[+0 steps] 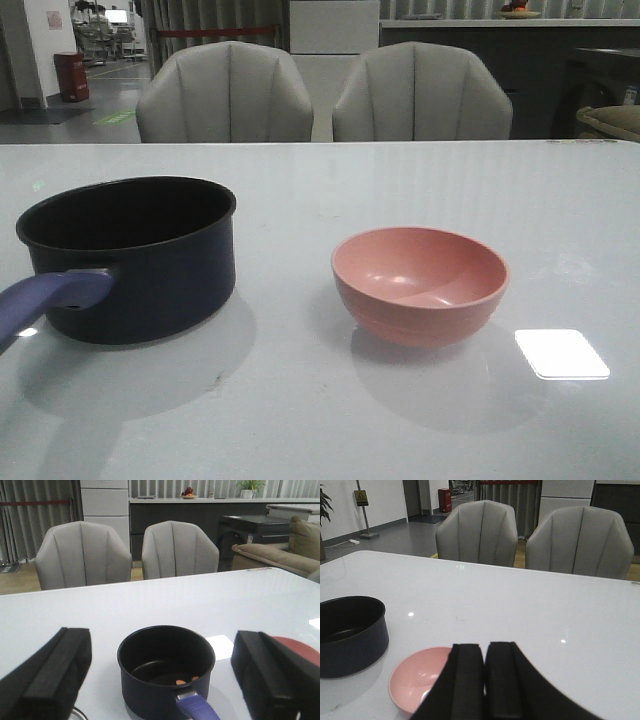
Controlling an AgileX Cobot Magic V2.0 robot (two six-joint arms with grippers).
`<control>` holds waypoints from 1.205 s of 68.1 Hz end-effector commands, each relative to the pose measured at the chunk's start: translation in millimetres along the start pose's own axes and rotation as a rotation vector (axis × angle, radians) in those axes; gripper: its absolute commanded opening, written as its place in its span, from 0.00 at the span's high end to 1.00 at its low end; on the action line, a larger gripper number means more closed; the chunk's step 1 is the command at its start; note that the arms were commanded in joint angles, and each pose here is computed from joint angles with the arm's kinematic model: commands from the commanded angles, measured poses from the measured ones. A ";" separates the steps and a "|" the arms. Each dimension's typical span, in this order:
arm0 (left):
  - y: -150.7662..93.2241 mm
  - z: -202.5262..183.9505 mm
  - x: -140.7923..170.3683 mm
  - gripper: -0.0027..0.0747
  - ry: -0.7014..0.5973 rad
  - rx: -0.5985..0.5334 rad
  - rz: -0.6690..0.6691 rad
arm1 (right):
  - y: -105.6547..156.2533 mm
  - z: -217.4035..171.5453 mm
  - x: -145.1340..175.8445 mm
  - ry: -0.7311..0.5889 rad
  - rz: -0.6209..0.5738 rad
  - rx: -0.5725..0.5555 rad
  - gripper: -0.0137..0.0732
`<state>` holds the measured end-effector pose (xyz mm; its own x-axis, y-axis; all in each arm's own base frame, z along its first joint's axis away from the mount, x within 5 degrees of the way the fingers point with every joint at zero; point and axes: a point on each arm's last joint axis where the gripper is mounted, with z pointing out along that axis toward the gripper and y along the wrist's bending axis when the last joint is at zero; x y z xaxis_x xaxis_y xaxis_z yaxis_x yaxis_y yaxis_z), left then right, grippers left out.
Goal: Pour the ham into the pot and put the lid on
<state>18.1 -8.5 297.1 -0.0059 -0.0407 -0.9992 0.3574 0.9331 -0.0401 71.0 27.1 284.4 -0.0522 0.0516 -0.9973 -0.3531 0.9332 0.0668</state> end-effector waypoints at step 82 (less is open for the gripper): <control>133.7 208.3 -20.8 0.18 0.978 -0.458 -0.423 | 0.8 -1.0 -15.0 -0.093 -0.012 -0.003 0.67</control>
<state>245.4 35.2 307.6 -0.8386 -0.2430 -0.4875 -0.2132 0.9700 -0.1168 71.0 27.1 284.3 -0.0530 0.0513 -0.9973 -0.3531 0.9332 0.0668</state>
